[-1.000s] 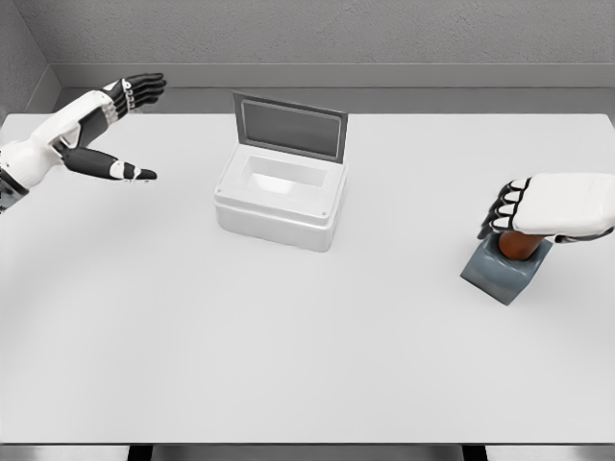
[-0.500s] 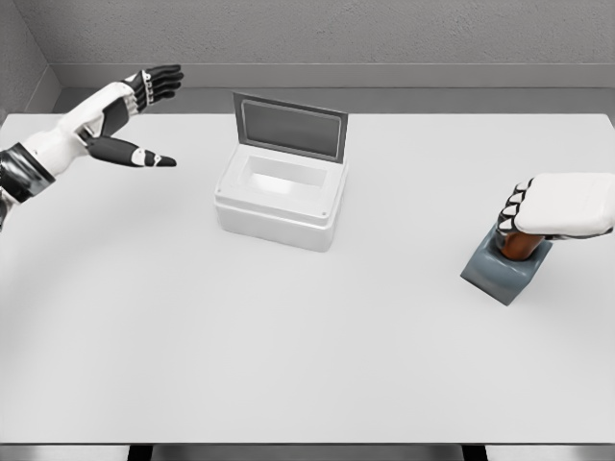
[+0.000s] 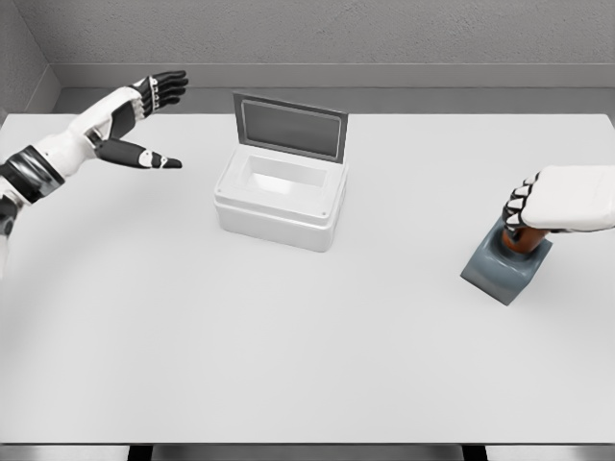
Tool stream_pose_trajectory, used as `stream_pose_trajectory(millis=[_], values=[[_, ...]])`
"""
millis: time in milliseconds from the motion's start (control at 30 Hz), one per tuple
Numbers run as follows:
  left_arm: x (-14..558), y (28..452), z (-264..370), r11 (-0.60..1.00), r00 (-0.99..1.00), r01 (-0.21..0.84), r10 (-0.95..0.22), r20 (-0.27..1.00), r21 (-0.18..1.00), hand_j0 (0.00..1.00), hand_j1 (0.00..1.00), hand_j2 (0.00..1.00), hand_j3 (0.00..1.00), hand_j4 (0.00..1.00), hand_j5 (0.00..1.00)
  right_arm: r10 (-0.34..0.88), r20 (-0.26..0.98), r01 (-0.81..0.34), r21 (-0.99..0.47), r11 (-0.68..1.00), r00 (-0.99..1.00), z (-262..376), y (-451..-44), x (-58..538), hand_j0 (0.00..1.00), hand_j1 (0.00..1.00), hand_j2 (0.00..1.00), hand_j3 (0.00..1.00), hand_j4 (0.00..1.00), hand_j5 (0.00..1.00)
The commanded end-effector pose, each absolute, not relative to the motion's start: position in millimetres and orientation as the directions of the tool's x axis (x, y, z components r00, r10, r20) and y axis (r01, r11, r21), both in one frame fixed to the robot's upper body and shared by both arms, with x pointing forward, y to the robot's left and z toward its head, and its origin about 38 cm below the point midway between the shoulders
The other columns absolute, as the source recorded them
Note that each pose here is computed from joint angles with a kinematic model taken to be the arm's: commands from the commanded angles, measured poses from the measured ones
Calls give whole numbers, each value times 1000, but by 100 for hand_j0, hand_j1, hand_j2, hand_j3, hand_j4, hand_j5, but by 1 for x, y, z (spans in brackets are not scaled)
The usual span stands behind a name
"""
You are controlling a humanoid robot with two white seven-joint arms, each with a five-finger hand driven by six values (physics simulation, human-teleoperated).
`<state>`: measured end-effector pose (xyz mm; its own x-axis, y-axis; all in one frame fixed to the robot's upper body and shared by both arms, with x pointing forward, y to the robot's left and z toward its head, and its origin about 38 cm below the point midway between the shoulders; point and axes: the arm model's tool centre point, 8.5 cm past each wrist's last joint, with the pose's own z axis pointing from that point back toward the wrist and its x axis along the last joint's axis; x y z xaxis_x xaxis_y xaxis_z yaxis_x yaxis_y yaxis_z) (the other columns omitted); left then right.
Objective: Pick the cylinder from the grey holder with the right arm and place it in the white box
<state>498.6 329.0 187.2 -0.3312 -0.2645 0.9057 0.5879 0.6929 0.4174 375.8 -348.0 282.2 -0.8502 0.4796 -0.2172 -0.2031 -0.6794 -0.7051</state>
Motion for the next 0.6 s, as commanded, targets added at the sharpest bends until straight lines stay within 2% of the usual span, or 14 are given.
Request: stream_pose_trajectory(millis=[0, 367, 567], values=[[499, 329, 184, 700, -323, 587, -257, 911, 406, 100, 100, 100, 100, 100, 100, 480, -220, -201, -706, -679, -849, 284, -348, 374, 54, 54, 54, 54, 54, 54], [508, 332, 181, 724, -291, 575, -254, 922, 381, 100, 100, 100, 100, 100, 100, 477, -254, -153, -734, -662, -842, 304, -343, 378, 54, 54, 54, 54, 54, 54], [509, 330, 181, 719, -287, 580, -258, 922, 382, 100, 100, 100, 100, 100, 100, 446, -268, -93, -765, -637, -854, 315, -322, 386, 54, 54, 54, 54, 54, 54]])
